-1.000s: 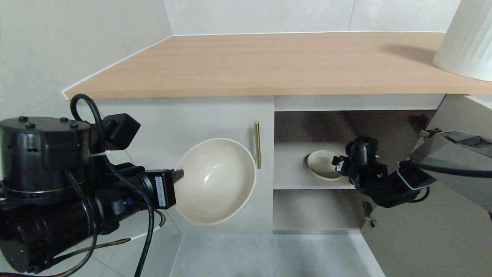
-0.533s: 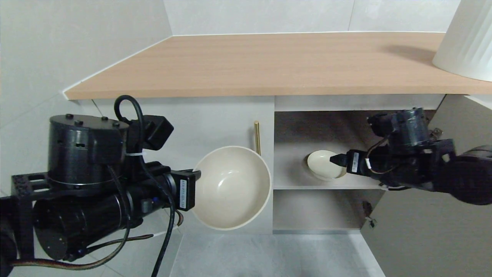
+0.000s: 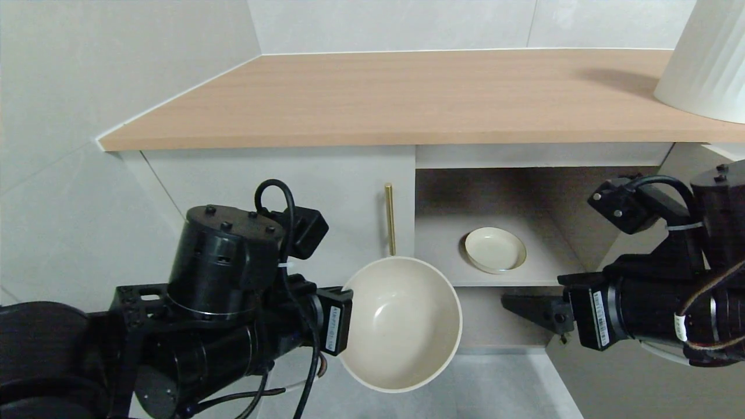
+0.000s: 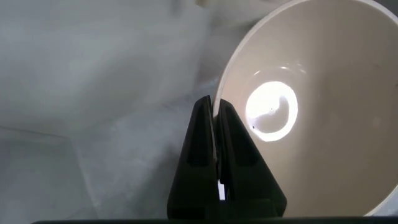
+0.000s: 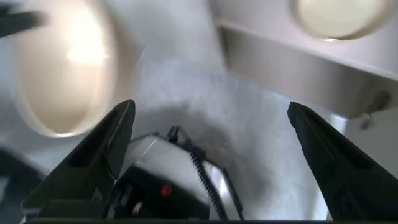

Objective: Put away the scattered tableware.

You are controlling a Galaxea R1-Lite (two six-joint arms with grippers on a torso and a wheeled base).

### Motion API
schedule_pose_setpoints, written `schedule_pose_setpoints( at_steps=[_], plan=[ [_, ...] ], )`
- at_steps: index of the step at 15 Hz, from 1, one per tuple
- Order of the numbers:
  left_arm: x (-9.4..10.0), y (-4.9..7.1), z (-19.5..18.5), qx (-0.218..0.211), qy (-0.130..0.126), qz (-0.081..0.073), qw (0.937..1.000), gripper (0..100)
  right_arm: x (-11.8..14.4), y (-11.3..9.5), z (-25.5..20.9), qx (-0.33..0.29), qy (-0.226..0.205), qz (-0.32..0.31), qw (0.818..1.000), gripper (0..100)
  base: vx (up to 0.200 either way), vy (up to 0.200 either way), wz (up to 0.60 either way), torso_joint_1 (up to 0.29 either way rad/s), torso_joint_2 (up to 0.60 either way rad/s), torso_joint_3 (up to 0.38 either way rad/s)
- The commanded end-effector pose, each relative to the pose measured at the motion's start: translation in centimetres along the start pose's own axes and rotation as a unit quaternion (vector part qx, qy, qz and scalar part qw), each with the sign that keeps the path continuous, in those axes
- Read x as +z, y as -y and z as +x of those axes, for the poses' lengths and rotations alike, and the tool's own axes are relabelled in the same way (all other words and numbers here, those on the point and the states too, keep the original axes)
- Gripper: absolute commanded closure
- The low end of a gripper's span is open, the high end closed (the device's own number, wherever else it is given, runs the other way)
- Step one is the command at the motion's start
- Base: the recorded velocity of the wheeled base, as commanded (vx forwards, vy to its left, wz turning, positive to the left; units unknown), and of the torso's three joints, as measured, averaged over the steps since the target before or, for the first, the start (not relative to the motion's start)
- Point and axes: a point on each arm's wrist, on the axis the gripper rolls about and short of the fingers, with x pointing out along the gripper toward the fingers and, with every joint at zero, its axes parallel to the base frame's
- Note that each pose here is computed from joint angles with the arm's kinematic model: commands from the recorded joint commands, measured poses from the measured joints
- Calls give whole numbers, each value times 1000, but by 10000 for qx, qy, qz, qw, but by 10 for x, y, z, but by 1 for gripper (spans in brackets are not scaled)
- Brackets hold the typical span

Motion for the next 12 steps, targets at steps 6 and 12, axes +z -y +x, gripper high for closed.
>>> schedule_pose_setpoints(
  at_steps=[6,12],
  plan=[
    [-11,23,5,-302,-202,204,9991,100,-16,-16,18,212,-449,-230,9985,0,0,0,0,0,0,0],
    [-21,31,12,-342,-389,333,9981,100,-25,-21,48,-67,-688,-205,9974,0,0,0,0,0,0,0]
  ],
)
